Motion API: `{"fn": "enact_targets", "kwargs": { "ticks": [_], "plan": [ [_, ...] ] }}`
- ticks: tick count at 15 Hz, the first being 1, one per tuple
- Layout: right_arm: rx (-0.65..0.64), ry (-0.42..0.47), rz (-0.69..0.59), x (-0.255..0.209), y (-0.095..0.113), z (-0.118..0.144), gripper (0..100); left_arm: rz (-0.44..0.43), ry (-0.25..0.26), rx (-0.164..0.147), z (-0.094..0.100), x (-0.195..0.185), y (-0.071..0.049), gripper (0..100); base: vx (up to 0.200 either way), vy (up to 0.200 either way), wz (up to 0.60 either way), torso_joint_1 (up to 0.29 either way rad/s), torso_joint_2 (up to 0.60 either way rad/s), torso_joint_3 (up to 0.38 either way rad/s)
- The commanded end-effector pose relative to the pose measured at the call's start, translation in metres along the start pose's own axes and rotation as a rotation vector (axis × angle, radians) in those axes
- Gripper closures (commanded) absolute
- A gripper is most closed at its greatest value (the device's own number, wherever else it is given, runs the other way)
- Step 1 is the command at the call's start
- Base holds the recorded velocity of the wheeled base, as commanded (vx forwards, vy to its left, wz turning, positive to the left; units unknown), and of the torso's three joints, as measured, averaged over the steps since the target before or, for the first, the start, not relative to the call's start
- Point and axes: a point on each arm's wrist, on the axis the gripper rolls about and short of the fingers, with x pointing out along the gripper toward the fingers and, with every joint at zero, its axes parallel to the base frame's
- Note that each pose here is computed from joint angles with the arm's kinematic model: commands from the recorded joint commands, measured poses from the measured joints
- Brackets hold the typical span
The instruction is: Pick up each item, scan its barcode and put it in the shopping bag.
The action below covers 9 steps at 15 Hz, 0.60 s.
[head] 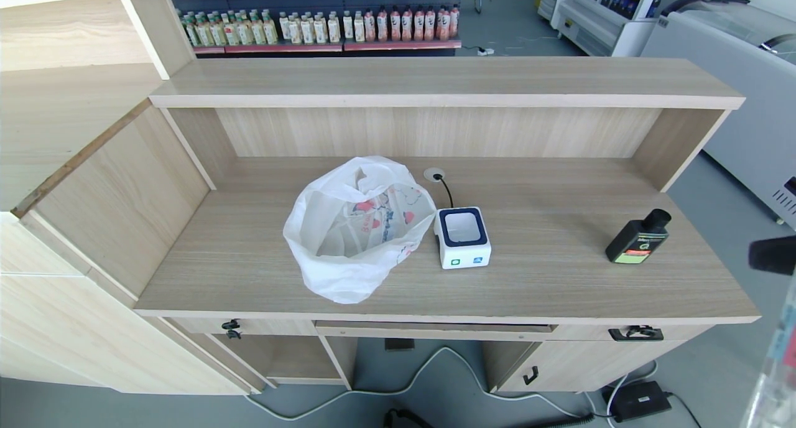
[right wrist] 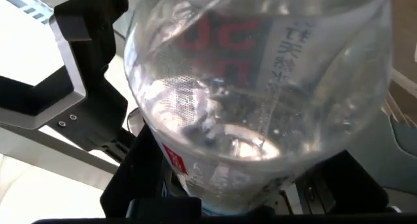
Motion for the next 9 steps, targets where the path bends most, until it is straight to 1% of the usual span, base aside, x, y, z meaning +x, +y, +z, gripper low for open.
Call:
{"fn": "enact_targets", "kwargs": {
  "ticks": [1, 2, 3, 4, 5, 6, 7, 8, 9],
  "plan": [
    [-0.073, -0.036, -0.154, -0.008, -0.025, -0.003, 100, 0.000, 0.000, 0.000, 0.000, 0.000, 0.000, 0, 0.000, 0.000, 0.00, 0.000, 0.00, 0.000],
    [-0.140, -0.053, -0.280, -0.016, -0.042, -0.007, 100, 0.000, 0.000, 0.000, 0.000, 0.000, 0.000, 0, 0.000, 0.000, 0.00, 0.000, 0.00, 0.000],
    [-0.229, -0.059, -0.448, -0.027, -0.060, -0.013, 100, 0.000, -0.001, 0.000, 0.000, 0.000, 0.000, 0, 0.000, 0.000, 0.00, 0.000, 0.00, 0.000],
    [-0.341, -0.033, -0.688, -0.040, -0.080, -0.019, 100, 0.000, 0.000, 0.000, 0.000, 0.000, 0.000, 0, 0.000, 0.000, 0.00, 0.000, 0.00, 0.000],
    [-0.388, -0.004, -0.835, -0.049, -0.089, -0.023, 100, 0.000, -0.001, 0.000, 0.000, 0.000, 0.000, 0, 0.000, 0.000, 0.00, 0.000, 0.00, 0.000],
    [-0.480, 0.097, -1.160, -0.074, -0.104, -0.030, 100, 0.000, -0.001, 0.000, 0.000, 0.000, 0.000, 0, 0.000, 0.000, 0.00, 0.000, 0.00, 0.000],
    [-0.548, 0.185, -1.268, -0.089, -0.111, -0.033, 100, 0.000, 0.000, 0.000, 0.000, 0.000, 0.000, 0, 0.000, 0.000, 0.00, 0.000, 0.00, 0.000],
    [-0.600, 0.241, -1.308, -0.096, -0.115, -0.032, 100, 0.000, 0.000, 0.000, 0.000, 0.000, 0.000, 0, 0.000, 0.000, 0.00, 0.000, 0.00, 0.000],
    [-0.682, 0.314, -1.342, -0.105, -0.116, -0.030, 100, 0.000, -0.001, 0.000, 0.000, 0.000, 0.000, 0, 0.000, 0.000, 0.00, 0.000, 0.00, 0.000]
  ]
}}
